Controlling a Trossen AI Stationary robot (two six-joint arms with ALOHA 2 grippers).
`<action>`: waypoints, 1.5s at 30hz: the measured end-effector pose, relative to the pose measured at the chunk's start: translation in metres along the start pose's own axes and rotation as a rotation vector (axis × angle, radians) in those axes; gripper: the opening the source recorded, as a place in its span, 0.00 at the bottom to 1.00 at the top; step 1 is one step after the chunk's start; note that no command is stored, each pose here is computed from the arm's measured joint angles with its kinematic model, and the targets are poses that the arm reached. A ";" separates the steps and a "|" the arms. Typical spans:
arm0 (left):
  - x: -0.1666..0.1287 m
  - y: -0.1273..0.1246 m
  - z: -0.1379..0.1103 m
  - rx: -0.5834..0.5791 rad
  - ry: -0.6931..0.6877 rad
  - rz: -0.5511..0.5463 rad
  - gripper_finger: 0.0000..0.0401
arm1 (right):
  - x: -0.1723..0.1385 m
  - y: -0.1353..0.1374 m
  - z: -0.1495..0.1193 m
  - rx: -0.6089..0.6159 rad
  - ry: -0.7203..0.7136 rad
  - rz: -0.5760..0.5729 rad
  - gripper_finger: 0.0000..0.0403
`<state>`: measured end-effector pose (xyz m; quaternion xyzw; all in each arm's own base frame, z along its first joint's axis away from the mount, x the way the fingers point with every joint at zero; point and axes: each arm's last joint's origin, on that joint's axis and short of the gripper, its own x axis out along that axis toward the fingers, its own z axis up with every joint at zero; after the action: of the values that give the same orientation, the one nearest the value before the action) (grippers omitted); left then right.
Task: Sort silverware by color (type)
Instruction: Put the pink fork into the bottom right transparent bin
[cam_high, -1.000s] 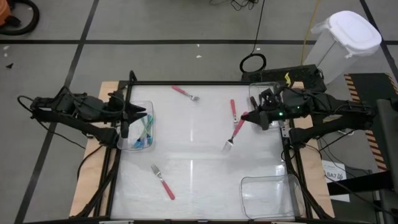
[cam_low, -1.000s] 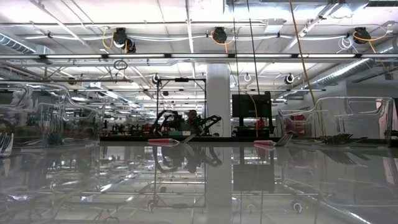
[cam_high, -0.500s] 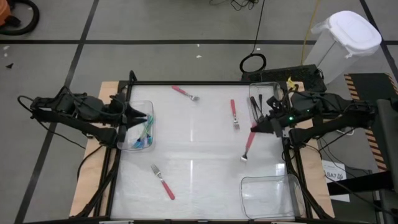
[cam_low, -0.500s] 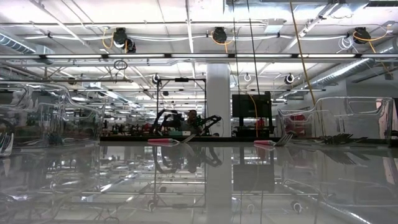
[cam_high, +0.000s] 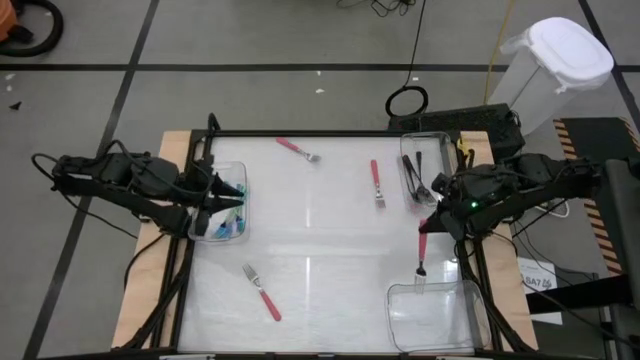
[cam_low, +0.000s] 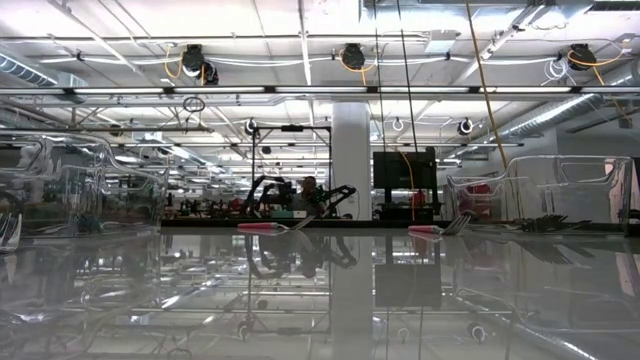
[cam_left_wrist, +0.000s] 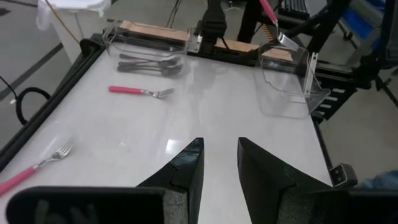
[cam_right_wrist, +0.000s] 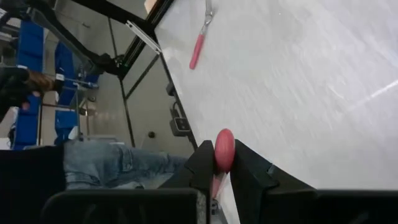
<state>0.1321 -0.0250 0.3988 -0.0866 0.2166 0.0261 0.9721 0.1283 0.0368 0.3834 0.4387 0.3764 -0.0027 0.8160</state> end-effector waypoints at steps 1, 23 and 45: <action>0.001 0.000 0.000 -0.006 0.005 0.002 0.24 | 0.000 0.001 -0.002 -0.002 -0.002 -0.001 0.07; 0.008 -0.002 0.000 -0.054 0.027 0.012 0.24 | 0.052 -0.013 -0.059 0.111 -0.122 -0.057 0.07; 0.008 -0.001 0.000 -0.019 0.016 0.046 0.24 | 0.068 -0.018 -0.134 0.216 -0.262 -0.118 0.07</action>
<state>0.1399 -0.0257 0.3954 -0.0909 0.2262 0.0496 0.9686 0.0890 0.1438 0.2837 0.4969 0.2896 -0.1480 0.8045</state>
